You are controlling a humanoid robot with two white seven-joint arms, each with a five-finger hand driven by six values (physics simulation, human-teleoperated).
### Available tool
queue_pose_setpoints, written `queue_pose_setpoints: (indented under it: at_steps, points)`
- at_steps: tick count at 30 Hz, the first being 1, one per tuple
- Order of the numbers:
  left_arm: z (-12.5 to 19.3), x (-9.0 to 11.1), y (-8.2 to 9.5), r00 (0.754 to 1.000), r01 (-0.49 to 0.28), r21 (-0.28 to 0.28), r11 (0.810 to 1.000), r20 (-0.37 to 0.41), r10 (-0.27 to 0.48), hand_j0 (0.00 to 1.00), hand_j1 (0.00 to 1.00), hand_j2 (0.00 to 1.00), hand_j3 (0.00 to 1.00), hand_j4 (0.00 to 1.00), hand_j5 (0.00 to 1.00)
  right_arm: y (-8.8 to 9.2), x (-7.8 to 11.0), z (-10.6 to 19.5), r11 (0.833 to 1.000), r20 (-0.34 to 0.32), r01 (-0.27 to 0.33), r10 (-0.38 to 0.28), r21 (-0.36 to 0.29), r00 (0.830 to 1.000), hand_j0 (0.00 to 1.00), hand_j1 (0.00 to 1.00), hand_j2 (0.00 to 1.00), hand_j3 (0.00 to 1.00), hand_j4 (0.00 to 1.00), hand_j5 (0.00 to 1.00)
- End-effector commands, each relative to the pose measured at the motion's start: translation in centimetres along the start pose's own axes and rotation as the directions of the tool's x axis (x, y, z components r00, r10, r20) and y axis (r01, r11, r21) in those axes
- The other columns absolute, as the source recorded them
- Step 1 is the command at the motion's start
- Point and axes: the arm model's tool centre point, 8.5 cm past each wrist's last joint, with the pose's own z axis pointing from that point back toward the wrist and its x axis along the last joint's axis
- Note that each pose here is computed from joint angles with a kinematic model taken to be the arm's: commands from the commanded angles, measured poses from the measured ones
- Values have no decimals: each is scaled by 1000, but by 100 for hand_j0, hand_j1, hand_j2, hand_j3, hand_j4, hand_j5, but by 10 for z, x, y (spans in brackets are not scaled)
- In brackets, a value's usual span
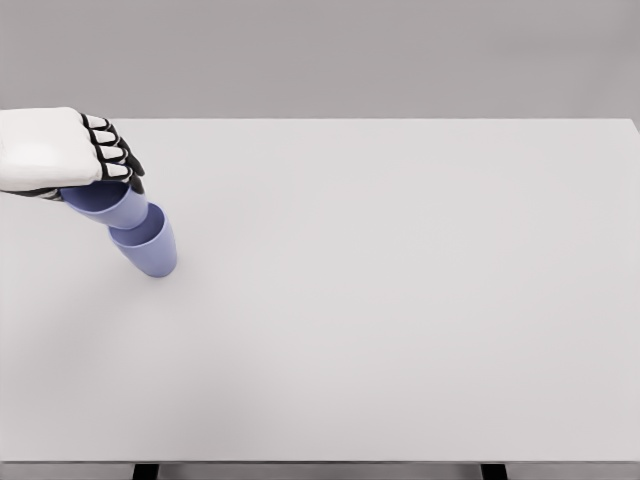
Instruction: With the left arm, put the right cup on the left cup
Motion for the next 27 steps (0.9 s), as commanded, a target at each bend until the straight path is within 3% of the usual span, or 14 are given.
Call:
queue_pose_setpoints:
  at_steps: [1, 10, 27]
  points:
    - [1, 0, 1, 1000, -4, 5, 1000, -2, 4, 67, 67, 67, 67, 67, 67, 0, 0, 0, 1000, 0, 0, 0, 0, 1000, 100, 100, 100, 100, 100, 100]
    - [3, 1, -7, 1000, -18, -14, 1000, -4, 18, 67, 67, 67, 67, 67, 67, 0, 0, 0, 1000, 0, 0, 0, 0, 1000, 100, 100, 100, 100, 100, 100]
    - [-5, 5, -5, 1000, -17, -2, 1000, 20, 17, 67, 67, 67, 67, 67, 67, 0, -1, 0, 1000, -1, 0, 0, 0, 1000, 100, 100, 100, 100, 100, 100]
